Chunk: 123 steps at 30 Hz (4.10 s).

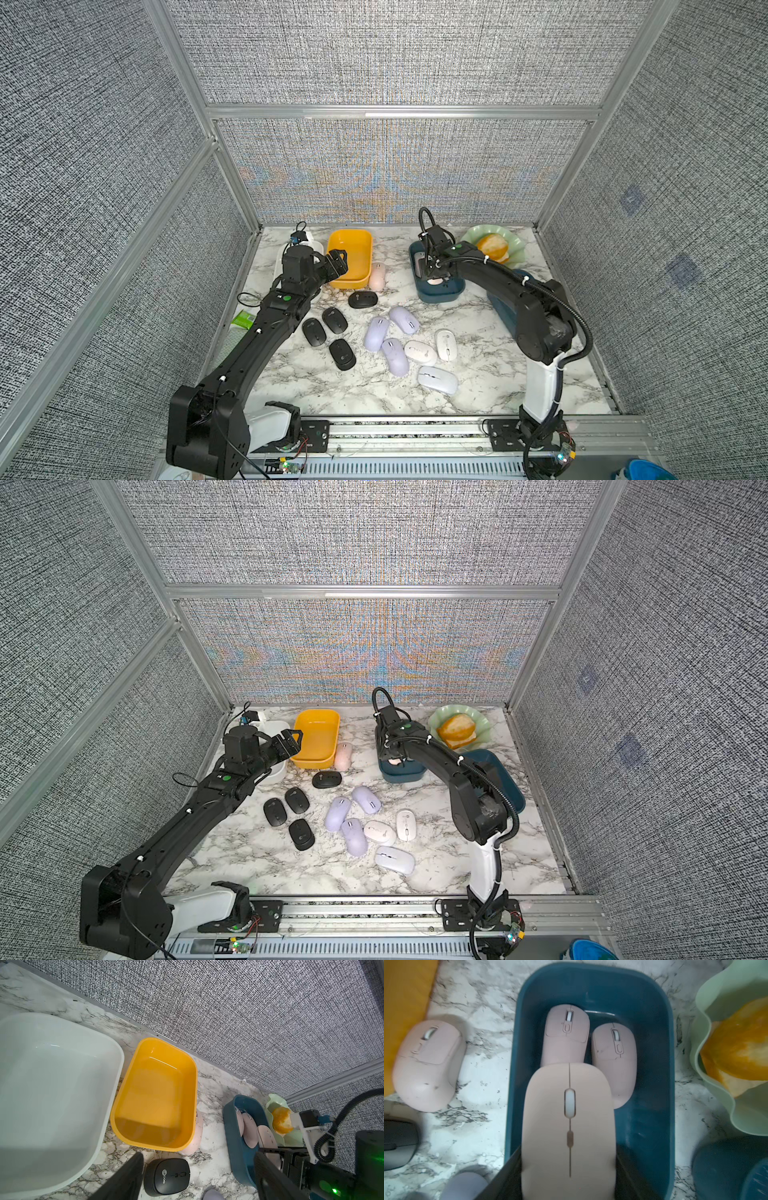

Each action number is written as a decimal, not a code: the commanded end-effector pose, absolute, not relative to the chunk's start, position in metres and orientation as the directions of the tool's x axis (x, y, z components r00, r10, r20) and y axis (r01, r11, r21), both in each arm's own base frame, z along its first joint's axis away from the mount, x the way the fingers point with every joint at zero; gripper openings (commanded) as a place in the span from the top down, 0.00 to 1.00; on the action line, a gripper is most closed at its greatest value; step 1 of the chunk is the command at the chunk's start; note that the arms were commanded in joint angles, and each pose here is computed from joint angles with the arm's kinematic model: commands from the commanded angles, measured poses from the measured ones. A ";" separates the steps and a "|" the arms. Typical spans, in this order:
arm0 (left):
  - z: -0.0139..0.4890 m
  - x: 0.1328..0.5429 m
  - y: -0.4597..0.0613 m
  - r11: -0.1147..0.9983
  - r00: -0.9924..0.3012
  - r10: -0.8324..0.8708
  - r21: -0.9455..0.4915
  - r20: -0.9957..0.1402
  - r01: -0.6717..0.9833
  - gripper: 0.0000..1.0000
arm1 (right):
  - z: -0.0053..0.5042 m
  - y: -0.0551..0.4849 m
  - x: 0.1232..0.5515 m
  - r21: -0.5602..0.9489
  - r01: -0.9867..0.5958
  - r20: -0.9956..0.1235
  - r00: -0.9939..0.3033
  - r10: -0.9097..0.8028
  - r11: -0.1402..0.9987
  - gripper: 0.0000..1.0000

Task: Place the mice by color into the storage box
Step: Pick up the mouse from the center of the board, then place the mouse in the storage box, then pick up the mouse from the center of the board.

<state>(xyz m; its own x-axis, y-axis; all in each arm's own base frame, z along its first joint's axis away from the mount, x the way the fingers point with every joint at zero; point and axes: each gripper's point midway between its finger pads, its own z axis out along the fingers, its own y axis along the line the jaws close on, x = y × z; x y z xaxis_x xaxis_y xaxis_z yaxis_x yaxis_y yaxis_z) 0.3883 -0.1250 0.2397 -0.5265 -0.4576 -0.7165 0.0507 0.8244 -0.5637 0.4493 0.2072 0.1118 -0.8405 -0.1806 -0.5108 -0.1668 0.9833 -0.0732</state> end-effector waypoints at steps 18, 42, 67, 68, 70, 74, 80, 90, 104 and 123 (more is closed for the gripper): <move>0.238 0.393 -0.136 0.813 -0.554 -0.440 -0.575 -0.707 0.089 0.18 | 0.050 0.207 0.441 -0.001 -0.198 -0.295 -0.936 -0.190 0.980 0.43; 0.237 0.393 -0.138 0.809 -0.567 -0.437 -0.581 -0.698 0.091 0.18 | 0.061 0.231 0.444 0.174 -0.130 -0.328 -0.942 -0.067 0.976 0.33; 0.228 0.395 -0.146 0.798 -0.612 -0.425 -0.595 -0.667 0.094 0.18 | 0.046 0.183 0.429 -0.053 -0.139 -0.297 -0.943 -0.148 0.989 0.71; 0.228 0.395 -0.147 0.797 -0.612 -0.425 -0.596 -0.667 0.096 0.19 | 0.045 0.186 0.428 -0.045 -0.143 -0.296 -0.943 -0.150 0.989 0.71; 0.227 0.395 -0.146 0.798 -0.612 -0.425 -0.595 -0.667 0.093 0.19 | 0.042 0.190 0.426 -0.037 -0.157 -0.288 -0.944 -0.161 0.987 0.72; 0.227 0.395 -0.147 0.798 -0.613 -0.424 -0.595 -0.667 0.096 0.19 | 0.044 0.196 0.425 -0.025 -0.166 -0.293 -0.942 -0.166 0.986 0.72; 0.227 0.395 -0.147 0.799 -0.614 -0.420 -0.593 -0.668 0.098 0.19 | 0.071 0.199 0.431 -0.006 -0.160 -0.349 -0.925 -0.152 0.987 0.70; 0.232 0.397 -0.131 0.834 -0.571 -0.429 -0.550 -0.700 0.047 0.18 | 0.143 0.231 0.432 -0.013 -0.180 -0.556 -0.816 -0.157 0.984 0.58; 0.239 0.395 -0.100 0.869 -0.492 -0.455 -0.491 -0.742 -0.062 0.17 | 0.130 0.343 0.414 0.019 -0.330 -0.598 -0.760 -0.254 0.944 0.37; 0.229 0.401 -0.095 0.866 -0.518 -0.463 -0.492 -0.719 -0.090 0.17 | 0.102 0.358 0.422 0.019 -0.351 -0.565 -0.776 -0.280 0.936 0.27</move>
